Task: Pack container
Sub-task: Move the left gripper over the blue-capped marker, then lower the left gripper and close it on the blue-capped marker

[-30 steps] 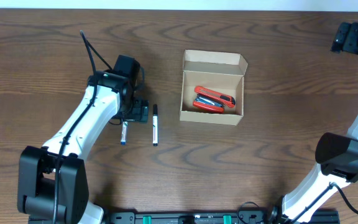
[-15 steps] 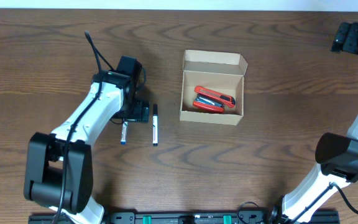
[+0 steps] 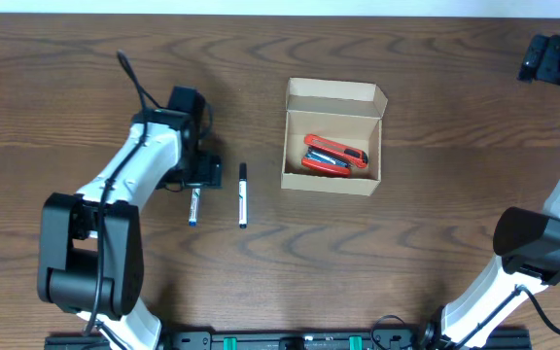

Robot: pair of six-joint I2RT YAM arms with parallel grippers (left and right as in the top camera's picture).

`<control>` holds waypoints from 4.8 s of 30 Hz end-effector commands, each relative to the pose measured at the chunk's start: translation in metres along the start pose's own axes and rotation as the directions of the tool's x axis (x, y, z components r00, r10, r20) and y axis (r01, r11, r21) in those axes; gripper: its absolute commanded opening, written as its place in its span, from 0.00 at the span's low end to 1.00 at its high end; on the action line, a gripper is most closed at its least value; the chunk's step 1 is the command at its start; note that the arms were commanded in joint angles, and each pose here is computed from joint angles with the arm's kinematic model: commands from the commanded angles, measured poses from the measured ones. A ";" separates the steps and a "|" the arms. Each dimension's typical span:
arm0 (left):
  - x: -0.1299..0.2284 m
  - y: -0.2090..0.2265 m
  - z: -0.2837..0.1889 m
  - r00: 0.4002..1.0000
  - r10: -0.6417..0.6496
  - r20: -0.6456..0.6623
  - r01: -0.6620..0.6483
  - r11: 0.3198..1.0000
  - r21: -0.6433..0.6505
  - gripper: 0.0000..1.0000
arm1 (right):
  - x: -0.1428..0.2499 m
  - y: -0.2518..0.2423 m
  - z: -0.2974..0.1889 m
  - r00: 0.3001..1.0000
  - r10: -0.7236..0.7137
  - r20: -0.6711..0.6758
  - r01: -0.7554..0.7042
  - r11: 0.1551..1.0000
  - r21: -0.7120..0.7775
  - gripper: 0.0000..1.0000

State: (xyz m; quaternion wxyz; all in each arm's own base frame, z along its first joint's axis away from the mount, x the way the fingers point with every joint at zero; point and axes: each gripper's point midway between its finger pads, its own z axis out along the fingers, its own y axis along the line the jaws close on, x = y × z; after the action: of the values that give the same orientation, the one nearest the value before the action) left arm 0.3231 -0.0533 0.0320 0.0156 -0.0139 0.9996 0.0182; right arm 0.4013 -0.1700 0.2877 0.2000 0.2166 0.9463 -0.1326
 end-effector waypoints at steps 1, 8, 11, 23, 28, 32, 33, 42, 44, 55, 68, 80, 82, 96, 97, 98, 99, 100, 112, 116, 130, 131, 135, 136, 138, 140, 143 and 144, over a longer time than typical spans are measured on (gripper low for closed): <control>0.002 0.003 0.003 1.000 0.012 -0.018 -0.012 0.999 0.034 0.95 | -0.002 -0.005 -0.006 1.000 0.023 0.018 -0.023 1.000 0.005 0.99; 0.001 0.001 0.008 1.000 0.023 -0.006 -0.023 0.999 0.047 0.95 | -0.002 -0.005 -0.007 1.000 0.023 0.018 -0.023 1.000 0.005 0.99; 0.006 -0.002 0.014 0.999 0.036 -0.016 -0.035 0.997 0.063 0.95 | -0.002 -0.005 -0.006 1.000 0.023 0.018 -0.023 1.000 0.005 0.99; 0.014 0.004 0.022 0.999 0.036 -0.032 -0.035 0.999 0.037 0.95 | -0.002 -0.005 -0.007 1.000 0.023 0.018 -0.023 1.000 0.005 0.99; 0.016 0.011 0.024 0.999 0.025 -0.035 -0.025 1.000 -0.001 0.95 | -0.002 -0.005 -0.006 1.000 0.023 0.018 -0.023 1.000 0.005 0.99; 0.021 0.010 0.028 0.999 0.026 -0.044 -0.025 1.000 0.006 0.95 | -0.002 -0.005 -0.006 1.000 0.023 0.018 -0.023 1.000 0.005 0.99; 0.022 0.010 0.029 0.999 0.026 -0.046 -0.026 1.000 0.006 0.95 | -0.002 -0.005 -0.007 1.000 0.023 0.018 -0.023 1.000 0.005 0.99; 0.023 0.007 0.031 0.998 0.026 -0.049 -0.025 0.999 0.024 0.95 | -0.002 -0.005 -0.007 1.000 0.023 0.018 -0.023 1.000 0.005 0.99; 0.023 0.007 0.031 0.999 0.026 -0.048 -0.025 0.999 0.024 0.95 | -0.002 -0.005 -0.007 1.000 0.023 0.018 -0.023 1.000 0.005 0.99; 0.016 0.001 0.031 0.999 -0.025 -0.023 0.026 0.998 0.053 0.95 | -0.002 -0.005 -0.006 1.000 0.023 0.018 -0.023 1.000 0.005 0.99; 0.017 -0.004 0.030 0.999 -0.023 -0.029 0.025 0.996 0.083 0.95 | -0.002 -0.005 -0.006 1.000 0.023 0.018 -0.023 1.000 0.005 0.99; 0.017 -0.003 0.030 0.999 -0.023 -0.030 0.026 0.997 0.078 0.59 | -0.002 -0.005 -0.006 1.000 0.023 0.018 -0.023 1.000 0.005 0.99; 0.018 -0.002 0.030 0.999 -0.023 -0.032 0.025 0.997 0.074 0.40 | -0.002 -0.005 -0.006 1.000 0.023 0.018 -0.023 1.000 0.005 0.99; 0.021 0.003 0.031 0.999 -0.016 -0.043 0.018 0.999 0.046 0.06 | -0.002 -0.005 -0.007 1.000 0.023 0.018 -0.023 1.000 0.005 0.99; 0.021 0.003 0.031 0.999 -0.016 -0.042 0.018 0.999 0.046 0.06 | -0.002 -0.005 -0.007 1.000 0.023 0.018 -0.023 1.000 0.005 0.99; 0.021 0.003 0.031 0.999 -0.015 -0.042 0.017 0.999 0.046 0.06 | -0.002 -0.005 -0.006 1.000 0.023 0.018 -0.023 1.000 0.005 0.99; 0.021 0.003 0.031 0.999 -0.015 -0.042 0.017 0.999 0.046 0.06 | -0.002 -0.005 -0.007 1.000 0.023 0.018 -0.023 1.000 0.005 0.99; 0.021 0.003 0.031 0.999 -0.016 -0.042 0.018 0.999 0.046 0.06 | -0.002 -0.005 -0.006 1.000 0.023 0.018 -0.023 1.000 0.005 0.99; 0.017 0.002 0.029 1.000 0.004 -0.030 -0.002 0.999 0.051 0.06 | -0.002 -0.005 -0.007 1.000 0.023 0.018 -0.023 1.000 0.005 0.99; 0.016 -0.003 0.027 1.000 0.005 -0.030 -0.003 0.997 0.078 0.06 | -0.002 -0.005 -0.007 1.000 0.023 0.018 -0.023 1.000 0.005 0.99; 0.012 -0.005 0.024 1.000 0.018 -0.017 -0.016 0.996 0.089 0.70 | -0.002 -0.005 -0.007 1.000 0.023 0.018 -0.023 1.000 0.005 0.99; 0.012 -0.004 0.024 1.000 0.018 -0.016 -0.016 0.996 0.082 0.77 | -0.002 -0.005 -0.006 1.000 0.023 0.018 -0.023 1.000 0.005 0.99; 0.012 -0.001 0.025 1.000 0.017 -0.015 -0.016 0.998 0.064 0.79 | -0.002 -0.005 -0.006 1.000 0.023 0.018 -0.023 1.000 0.005 0.99; 0.012 -0.001 0.025 1.000 0.018 -0.015 -0.017 0.998 0.063 0.78 | -0.002 -0.005 -0.006 1.000 0.023 0.018 -0.023 1.000 0.005 0.99; 0.012 -0.001 0.025 1.000 0.018 -0.016 -0.017 0.998 0.062 0.78 | -0.002 -0.005 -0.007 1.000 0.023 0.018 -0.023 1.000 0.005 0.99; 0.014 0.000 0.026 1.000 0.018 -0.019 -0.017 0.998 0.062 0.76 | -0.002 -0.005 -0.007 1.000 0.023 0.018 -0.023 1.000 0.005 0.99; 0.016 0.000 0.029 1.000 0.018 -0.024 -0.016 0.998 0.061 0.75 | -0.002 -0.005 -0.007 1.000 0.023 0.018 -0.023 1.000 0.005 0.99; 0.017 0.000 0.030 1.000 0.018 -0.024 -0.016 0.998 0.061 0.75 | -0.002 -0.005 -0.006 1.000 0.023 0.018 -0.023 1.000 0.005 0.99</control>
State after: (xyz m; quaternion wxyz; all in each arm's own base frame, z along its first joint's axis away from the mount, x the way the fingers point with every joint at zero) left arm 0.3103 -0.0570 0.0079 0.0111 -0.0057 0.9997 -0.0232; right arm 0.4013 -0.1700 0.2877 0.2000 0.2166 0.9463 -0.1326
